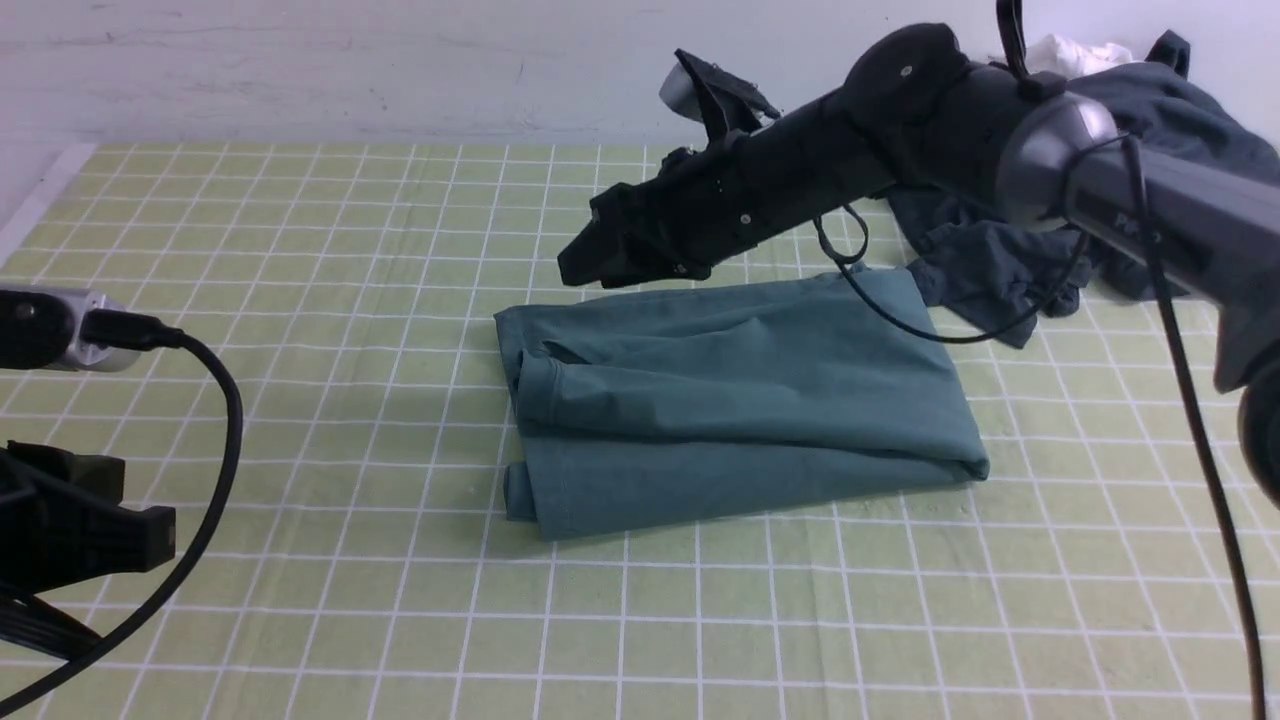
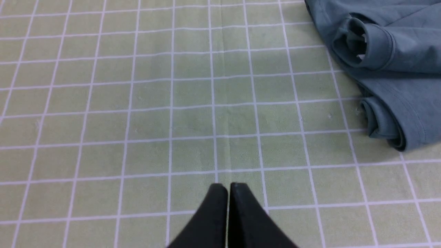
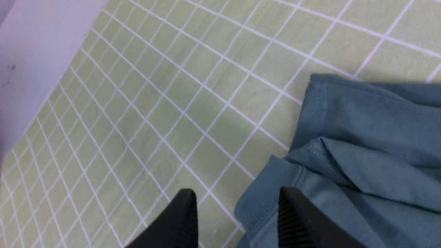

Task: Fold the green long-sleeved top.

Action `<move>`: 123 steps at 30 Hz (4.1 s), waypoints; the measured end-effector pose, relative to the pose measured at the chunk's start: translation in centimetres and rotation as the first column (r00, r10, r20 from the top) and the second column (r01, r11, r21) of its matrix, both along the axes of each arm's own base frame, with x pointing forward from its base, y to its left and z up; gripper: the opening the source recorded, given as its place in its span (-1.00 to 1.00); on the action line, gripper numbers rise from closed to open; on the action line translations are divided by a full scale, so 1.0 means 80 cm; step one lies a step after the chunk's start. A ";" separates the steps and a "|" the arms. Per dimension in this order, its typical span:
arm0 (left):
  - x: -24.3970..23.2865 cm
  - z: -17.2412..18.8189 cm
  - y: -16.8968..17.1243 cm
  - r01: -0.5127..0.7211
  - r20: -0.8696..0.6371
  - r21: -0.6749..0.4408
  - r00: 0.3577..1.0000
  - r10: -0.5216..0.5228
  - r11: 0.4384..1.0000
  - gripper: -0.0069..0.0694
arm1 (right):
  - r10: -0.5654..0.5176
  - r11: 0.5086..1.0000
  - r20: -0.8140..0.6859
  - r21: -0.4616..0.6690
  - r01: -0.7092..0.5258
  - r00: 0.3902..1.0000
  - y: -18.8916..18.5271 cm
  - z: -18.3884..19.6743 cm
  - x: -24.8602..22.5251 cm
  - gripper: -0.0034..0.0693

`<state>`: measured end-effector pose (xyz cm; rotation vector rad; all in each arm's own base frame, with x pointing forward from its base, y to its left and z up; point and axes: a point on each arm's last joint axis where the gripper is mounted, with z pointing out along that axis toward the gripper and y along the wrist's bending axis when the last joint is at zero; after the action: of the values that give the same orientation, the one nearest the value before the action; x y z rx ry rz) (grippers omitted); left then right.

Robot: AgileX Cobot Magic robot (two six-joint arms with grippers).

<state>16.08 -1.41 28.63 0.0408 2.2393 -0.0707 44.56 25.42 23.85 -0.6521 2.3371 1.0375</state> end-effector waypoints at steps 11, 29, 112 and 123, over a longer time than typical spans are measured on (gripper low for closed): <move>0.000 0.000 0.000 0.000 -0.005 0.000 1.000 0.000 1.000 -0.83 | 0.207 0.969 -0.064 -0.124 -0.214 0.976 0.061 -0.089 -0.030 -0.92; -0.016 0.013 0.001 0.003 0.063 -0.002 0.998 -0.003 1.000 -0.83 | -0.159 0.865 0.163 -0.453 0.217 0.974 -0.165 0.066 -0.034 -0.93; -0.076 -0.003 -0.022 0.292 0.411 0.297 0.821 -0.397 0.909 -0.83 | -0.615 0.727 0.399 -0.046 0.685 0.680 -0.293 -0.096 -0.471 -0.93; -0.077 -0.003 -0.021 0.292 0.407 0.302 0.821 -0.400 0.907 -0.83 | -0.637 0.652 0.628 0.130 0.747 0.447 -0.306 -0.071 -0.489 -0.93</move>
<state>9.94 -3.13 28.39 0.5434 1.7248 -0.0004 5.44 0.95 18.15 0.0030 1.7701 0.1610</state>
